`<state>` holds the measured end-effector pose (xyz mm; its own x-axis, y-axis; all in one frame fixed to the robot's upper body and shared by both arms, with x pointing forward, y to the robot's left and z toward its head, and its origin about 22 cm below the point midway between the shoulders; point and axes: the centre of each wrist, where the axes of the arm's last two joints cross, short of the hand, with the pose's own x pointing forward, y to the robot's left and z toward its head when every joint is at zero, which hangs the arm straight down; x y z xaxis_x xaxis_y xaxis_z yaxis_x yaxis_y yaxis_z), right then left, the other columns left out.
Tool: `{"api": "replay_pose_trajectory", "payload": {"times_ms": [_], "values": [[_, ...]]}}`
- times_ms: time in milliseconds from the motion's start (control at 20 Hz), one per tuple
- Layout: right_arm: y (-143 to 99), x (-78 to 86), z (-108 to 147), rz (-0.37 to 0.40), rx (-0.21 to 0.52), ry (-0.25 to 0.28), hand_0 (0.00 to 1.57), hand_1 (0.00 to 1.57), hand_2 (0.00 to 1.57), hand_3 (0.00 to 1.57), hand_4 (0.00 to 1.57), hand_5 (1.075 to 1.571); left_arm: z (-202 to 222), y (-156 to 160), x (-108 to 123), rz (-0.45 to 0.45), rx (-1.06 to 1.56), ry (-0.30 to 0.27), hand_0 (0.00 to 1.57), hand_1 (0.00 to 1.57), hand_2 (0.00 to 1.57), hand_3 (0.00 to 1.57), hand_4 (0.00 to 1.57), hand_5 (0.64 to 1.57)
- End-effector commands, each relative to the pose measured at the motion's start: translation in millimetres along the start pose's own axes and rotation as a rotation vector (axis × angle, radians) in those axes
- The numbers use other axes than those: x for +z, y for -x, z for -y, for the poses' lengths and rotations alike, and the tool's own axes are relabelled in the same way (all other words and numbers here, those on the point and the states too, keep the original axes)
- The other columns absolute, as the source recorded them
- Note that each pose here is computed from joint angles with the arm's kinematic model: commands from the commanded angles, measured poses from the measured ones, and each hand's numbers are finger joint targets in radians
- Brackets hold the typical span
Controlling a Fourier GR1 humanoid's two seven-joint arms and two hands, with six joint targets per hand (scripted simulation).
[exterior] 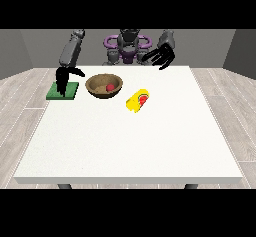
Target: Pick the cup and pour the ball into the bowl, then pick the bowl and place it on the pad
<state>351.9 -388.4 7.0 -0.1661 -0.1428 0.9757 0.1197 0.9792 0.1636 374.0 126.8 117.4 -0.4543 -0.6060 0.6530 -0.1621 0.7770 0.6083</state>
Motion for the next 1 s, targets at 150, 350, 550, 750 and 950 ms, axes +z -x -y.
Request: {"api": "replay_pose_trajectory", "payload": {"times_ms": [150, 350, 550, 750, 950], "values": [[20.6, -5.2, -67.0, -0.033, -0.012, -0.111, 0.0, 0.0, 0.0, 0.0, 0.33, 1.559, 2.0, 54.9, 28.9, -0.106, 0.305, -0.088, 0.0, 0.0, 0.0, 0.0, 0.0, 1.531], [16.2, -14.3, -90.2, -0.089, 0.023, -0.14, 0.0, 0.0, 0.0, 0.0, 0.11, 1.541, 16.6, 73.4, 45.1, -0.156, 0.32, -0.054, 0.0, 0.0, 0.0, 0.0, 0.0, 1.519], [31.5, 3.7, -60.8, -0.137, 0.029, -0.143, 0.0, 0.0, 0.0, 0.0, 0.0, 1.544, -4.3, 84.1, 41.7, -0.154, 0.338, -0.062, 0.0, 0.0, 0.0, 0.0, 0.0, 1.531], [55.7, 12.2, -73.4, -0.127, 0.0, -0.083, 0.0, 0.0, 0.0, 0.0, 0.19, 1.549, 6.0, 51.3, 26.7, -0.116, 0.351, -0.01, 0.0, 0.0, 0.0, 0.0, 0.0, 1.546], [72.4, 29.3, -52.4, -0.102, -0.034, -0.035, 0.0, 0.0, 0.0, 0.0, 0.26, 1.549, 4.6, 24.8, 27.3, -0.016, 0.355, 0.0, 0.0, 0.0, 0.0, 0.0, 0.0, 1.554]]}}
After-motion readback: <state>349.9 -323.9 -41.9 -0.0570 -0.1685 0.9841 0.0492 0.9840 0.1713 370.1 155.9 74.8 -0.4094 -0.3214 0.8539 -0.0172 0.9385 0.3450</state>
